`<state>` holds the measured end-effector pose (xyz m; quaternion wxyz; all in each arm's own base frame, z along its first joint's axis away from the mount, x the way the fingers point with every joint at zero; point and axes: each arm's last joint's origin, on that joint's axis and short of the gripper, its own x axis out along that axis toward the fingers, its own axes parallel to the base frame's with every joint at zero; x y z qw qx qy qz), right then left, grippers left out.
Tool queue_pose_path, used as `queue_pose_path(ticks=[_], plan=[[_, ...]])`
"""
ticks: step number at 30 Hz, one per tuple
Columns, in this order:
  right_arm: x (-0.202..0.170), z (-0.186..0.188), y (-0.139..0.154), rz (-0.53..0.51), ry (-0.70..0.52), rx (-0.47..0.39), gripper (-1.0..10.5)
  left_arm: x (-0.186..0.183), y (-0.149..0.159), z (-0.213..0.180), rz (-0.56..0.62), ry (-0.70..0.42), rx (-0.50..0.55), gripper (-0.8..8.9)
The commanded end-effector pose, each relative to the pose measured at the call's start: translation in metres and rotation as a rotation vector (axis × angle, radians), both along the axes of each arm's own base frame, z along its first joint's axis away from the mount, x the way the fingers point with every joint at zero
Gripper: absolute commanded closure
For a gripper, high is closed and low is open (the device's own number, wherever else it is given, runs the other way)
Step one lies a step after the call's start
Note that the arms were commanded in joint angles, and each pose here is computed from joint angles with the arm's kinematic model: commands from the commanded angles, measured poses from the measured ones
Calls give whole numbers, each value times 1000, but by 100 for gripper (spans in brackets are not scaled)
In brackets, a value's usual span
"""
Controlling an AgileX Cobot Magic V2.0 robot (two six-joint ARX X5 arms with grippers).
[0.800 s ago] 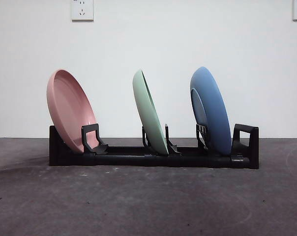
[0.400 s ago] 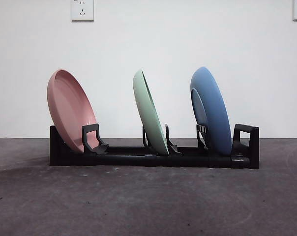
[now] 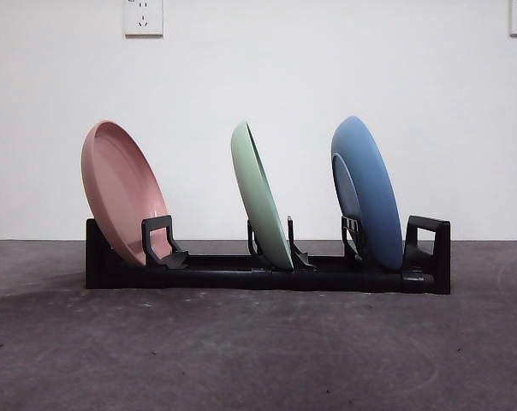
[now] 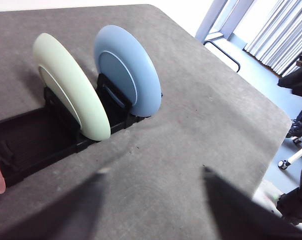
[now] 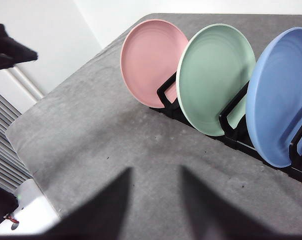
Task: Place the plate
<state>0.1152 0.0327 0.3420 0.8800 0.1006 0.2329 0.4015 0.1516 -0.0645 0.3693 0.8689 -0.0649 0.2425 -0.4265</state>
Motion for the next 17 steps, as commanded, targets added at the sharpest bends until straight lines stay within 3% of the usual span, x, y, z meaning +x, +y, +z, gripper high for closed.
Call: queue_pose_path(ticks=[1,4,17], plan=[[1,5,0,-5,-33,-6,464,1,-1,7,-9,-49,2,277],[1,5,0,-23,-21,-3,375,1,-1,7,-9,-49,2,267],[18,0,2,-66,107,60,376,-7,2,8,-7,-27,3,268]])
